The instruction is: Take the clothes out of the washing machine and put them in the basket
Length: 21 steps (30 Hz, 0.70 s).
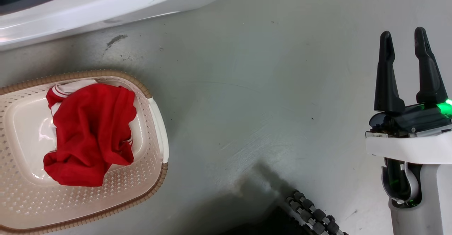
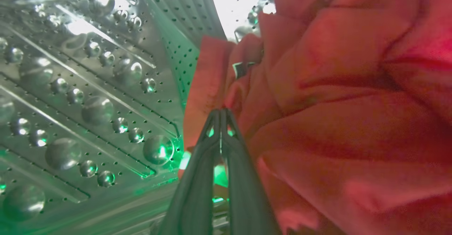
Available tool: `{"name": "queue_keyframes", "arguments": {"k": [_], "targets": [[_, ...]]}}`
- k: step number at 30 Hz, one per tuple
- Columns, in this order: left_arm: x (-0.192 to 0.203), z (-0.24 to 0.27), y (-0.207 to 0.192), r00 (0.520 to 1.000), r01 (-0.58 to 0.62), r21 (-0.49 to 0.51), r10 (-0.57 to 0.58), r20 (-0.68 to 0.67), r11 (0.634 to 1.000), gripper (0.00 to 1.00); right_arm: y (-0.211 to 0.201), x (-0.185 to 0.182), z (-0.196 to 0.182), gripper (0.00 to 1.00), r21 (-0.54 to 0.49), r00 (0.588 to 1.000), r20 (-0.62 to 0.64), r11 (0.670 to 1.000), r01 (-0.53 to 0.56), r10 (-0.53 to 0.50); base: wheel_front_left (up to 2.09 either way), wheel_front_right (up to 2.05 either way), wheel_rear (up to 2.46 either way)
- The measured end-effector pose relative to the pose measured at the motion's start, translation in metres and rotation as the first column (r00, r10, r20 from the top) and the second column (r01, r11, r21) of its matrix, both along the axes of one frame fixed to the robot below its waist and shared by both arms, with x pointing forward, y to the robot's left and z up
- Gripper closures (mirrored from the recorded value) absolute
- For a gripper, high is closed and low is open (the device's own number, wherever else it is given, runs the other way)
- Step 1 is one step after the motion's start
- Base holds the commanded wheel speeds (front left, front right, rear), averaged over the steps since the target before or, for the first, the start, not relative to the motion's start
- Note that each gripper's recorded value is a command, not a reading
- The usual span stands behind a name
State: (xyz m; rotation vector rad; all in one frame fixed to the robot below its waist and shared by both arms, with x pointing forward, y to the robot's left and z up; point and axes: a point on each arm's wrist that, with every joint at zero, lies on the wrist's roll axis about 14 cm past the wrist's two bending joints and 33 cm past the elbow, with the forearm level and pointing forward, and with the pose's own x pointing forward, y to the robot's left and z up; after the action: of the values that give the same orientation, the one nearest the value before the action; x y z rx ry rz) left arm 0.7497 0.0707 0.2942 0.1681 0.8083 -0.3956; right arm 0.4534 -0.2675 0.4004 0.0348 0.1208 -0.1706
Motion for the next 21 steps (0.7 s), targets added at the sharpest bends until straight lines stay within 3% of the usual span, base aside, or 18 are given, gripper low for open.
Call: {"name": "queue_keyframes", "arguments": {"k": [9,21], "targets": [[-0.003,0.039,-0.002,0.987,0.000,-0.080,0.012,0.158,0.997,1.00,0.005,0.002,0.018,0.00,-0.017,0.999,0.043,1.000,-0.019,0.020,0.00,0.00,0.00],[-0.050,0.089,0.014,0.960,0.015,-0.132,0.023,0.279,0.991,1.00,0.031,-0.001,0.048,0.00,-0.023,0.990,0.112,0.996,-0.086,0.088,0.00,0.00,0.00]]}}
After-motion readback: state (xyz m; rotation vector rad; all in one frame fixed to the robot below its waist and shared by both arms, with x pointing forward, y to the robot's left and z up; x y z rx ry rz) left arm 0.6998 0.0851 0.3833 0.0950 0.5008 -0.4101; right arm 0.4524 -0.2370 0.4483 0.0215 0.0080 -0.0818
